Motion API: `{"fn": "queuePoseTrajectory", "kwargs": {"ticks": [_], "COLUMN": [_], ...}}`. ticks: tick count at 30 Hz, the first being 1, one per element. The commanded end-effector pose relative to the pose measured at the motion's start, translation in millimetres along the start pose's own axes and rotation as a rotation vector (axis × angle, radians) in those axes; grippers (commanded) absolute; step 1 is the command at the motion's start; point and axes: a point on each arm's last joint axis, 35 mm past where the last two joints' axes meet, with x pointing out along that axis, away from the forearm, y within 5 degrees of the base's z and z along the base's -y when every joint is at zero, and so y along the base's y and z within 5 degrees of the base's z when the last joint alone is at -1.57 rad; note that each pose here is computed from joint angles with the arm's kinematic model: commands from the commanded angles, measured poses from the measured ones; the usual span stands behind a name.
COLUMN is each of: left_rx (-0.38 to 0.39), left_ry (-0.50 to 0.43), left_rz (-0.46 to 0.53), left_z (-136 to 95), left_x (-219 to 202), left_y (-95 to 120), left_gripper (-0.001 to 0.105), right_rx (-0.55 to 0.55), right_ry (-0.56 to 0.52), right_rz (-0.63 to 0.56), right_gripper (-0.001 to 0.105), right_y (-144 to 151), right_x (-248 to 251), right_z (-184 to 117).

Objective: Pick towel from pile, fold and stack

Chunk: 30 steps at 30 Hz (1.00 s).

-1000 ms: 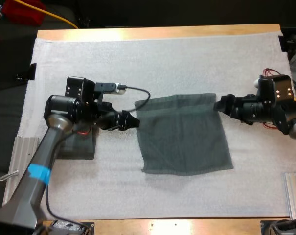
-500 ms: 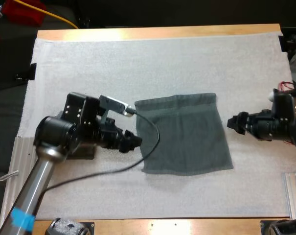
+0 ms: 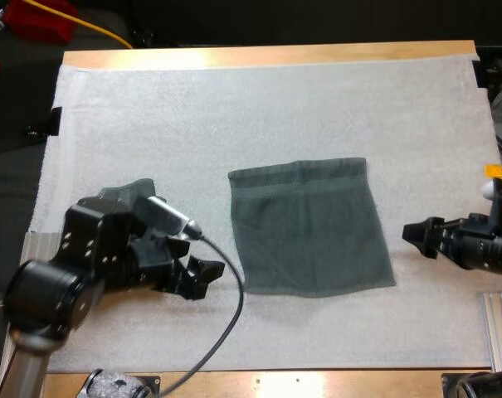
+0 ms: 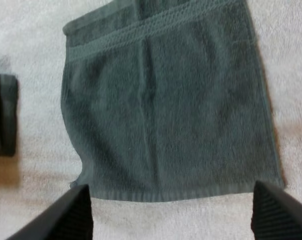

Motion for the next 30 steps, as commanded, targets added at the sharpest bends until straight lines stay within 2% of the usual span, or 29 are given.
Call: {"fn": "queuePoseTrajectory", "kwargs": {"ticks": [1, 8, 13, 25, 30], "left_rx": [-0.005, -0.001, -0.003, -0.006, -0.006], "left_ry": [-0.016, -0.047, -0.036, -0.029, -0.028], "left_rz": [0.003, -0.008, -0.06, -0.089, -0.094], "left_z": [-3, -8, -9, -9, -9], "left_x": [-5, -14, -14, -14, -14], "left_y": [-3, -6, -8, -9, -9], "left_gripper": [0.067, 0.067, 0.067, 0.067, 0.067], "right_rx": [-0.01, -0.018, -0.048, -0.074, -0.06], "right_ry": [0.008, 0.004, 0.014, 0.107, 0.134], "right_rz": [-0.005, -0.047, -0.135, -0.143, -0.145], "right_gripper": [0.065, 0.065, 0.065, 0.065, 0.065], "right_y": [1, 0, -4, -13, -23], "right_x": [-3, -8, -3, 22, 47], "right_z": [-4, -8, -5, 4, -8]}}
